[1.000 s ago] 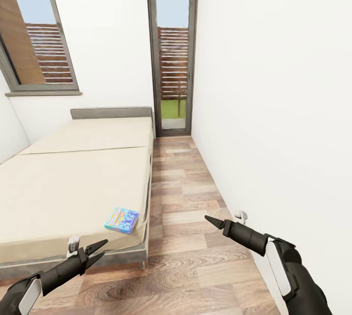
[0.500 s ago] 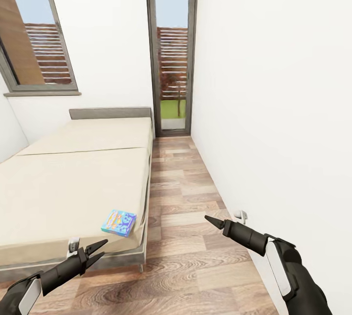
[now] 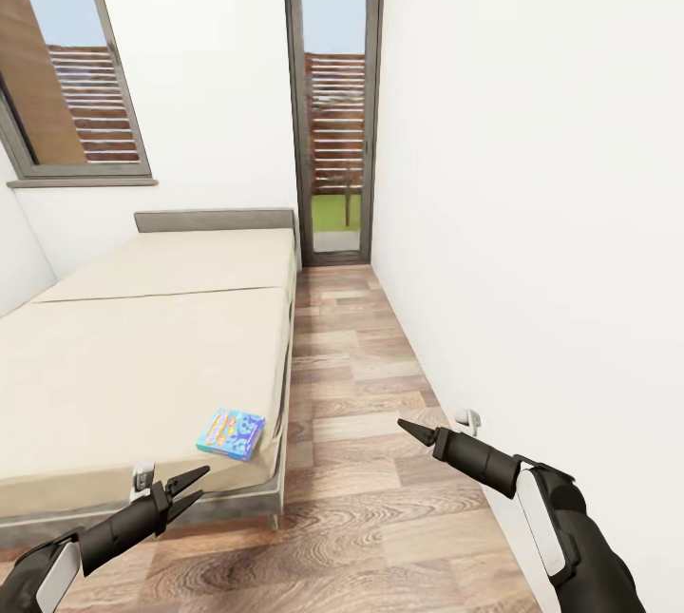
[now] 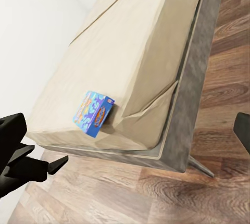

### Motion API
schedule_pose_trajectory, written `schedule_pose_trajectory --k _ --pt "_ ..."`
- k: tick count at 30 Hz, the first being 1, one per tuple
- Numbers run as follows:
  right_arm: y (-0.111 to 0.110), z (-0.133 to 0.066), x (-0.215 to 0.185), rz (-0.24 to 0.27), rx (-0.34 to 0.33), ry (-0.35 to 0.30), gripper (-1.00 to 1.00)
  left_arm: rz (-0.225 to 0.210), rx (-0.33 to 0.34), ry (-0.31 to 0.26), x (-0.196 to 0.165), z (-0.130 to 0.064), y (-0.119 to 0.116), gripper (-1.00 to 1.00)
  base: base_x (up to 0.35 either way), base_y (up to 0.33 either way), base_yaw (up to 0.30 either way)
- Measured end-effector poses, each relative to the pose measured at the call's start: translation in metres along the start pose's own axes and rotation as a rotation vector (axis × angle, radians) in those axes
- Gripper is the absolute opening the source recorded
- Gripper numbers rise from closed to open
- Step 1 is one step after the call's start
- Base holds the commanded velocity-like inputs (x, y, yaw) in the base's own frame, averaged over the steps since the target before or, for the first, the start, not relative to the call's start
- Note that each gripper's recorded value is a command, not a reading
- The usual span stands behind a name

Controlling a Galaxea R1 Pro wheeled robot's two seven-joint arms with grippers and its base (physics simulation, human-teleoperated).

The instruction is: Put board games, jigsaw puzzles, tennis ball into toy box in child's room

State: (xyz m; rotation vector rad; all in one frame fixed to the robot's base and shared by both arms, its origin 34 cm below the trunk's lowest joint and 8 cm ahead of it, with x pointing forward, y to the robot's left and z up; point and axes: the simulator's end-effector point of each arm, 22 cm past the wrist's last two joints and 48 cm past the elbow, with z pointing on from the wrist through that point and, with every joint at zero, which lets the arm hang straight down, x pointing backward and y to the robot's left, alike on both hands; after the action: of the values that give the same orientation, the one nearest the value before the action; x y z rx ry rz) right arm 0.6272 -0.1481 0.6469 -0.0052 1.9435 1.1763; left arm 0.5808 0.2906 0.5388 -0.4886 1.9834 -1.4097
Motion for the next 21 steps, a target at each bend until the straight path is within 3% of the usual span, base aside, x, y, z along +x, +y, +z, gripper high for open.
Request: schedule_pose_trajectory --k 9,21 --pt "0.0004 -0.0002 -0.0006 -0.001 0.001 0.0 1.0 0.001 -0.002 0.001 0.0002 -0.0001 0.0003 1.0 0.127 0.0 0.0" --pt "0.0001 0.0 -0.0002 0.002 0.002 0.002 1.0 0.001 0.0 0.0 -0.0001 0.0 0.0001 1.0 0.031 0.0 0.0"
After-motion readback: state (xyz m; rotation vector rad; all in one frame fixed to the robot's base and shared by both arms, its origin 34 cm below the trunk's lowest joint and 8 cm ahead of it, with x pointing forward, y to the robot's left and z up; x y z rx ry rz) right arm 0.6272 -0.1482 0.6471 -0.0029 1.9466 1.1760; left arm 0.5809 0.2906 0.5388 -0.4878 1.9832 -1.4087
